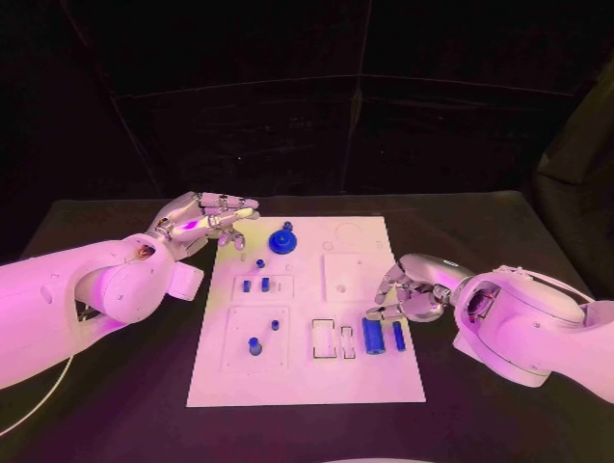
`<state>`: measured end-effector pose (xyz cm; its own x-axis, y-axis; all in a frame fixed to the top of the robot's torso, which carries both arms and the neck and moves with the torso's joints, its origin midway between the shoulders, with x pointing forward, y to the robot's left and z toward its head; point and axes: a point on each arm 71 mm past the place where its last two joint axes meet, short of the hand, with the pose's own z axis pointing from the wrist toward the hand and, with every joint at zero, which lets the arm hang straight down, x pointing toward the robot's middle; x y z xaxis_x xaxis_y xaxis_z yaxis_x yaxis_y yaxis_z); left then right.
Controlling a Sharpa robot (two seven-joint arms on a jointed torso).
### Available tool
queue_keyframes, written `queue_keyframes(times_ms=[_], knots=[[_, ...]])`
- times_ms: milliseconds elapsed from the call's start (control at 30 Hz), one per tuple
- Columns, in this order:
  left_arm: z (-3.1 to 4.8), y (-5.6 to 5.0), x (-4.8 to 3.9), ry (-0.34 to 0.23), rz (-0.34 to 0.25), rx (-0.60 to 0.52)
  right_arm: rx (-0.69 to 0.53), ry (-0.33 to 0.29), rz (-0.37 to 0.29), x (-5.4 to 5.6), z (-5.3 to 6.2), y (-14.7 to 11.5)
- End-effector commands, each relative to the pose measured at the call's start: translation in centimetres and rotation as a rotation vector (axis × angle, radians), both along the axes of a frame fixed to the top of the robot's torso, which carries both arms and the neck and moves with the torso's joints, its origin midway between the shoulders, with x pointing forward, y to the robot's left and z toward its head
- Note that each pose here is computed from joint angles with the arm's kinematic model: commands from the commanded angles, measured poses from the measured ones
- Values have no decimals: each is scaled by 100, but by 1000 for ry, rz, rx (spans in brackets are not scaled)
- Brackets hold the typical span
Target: Assemble the parts on the task board
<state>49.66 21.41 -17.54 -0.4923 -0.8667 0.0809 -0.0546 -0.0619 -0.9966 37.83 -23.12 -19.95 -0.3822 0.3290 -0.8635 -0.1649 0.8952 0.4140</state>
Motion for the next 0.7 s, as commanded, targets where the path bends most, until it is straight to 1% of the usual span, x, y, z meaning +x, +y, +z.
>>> queue_keyframes(times_ms=[33, 200, 433, 700], knots=[[15, -5, -5, -9, -4, -11, -111, 13, -12, -33, -59, -13], [11, 1, -8, -8, -3, -11, -157, 32, 0, -52, -122, -14], [5, 11, -12, -6, -2, -10, -210, 35, 19, -50, -162, -6], [-1, 23, -12, -5, 0, -8, -216, 39, 42, -59, -217, 82]])
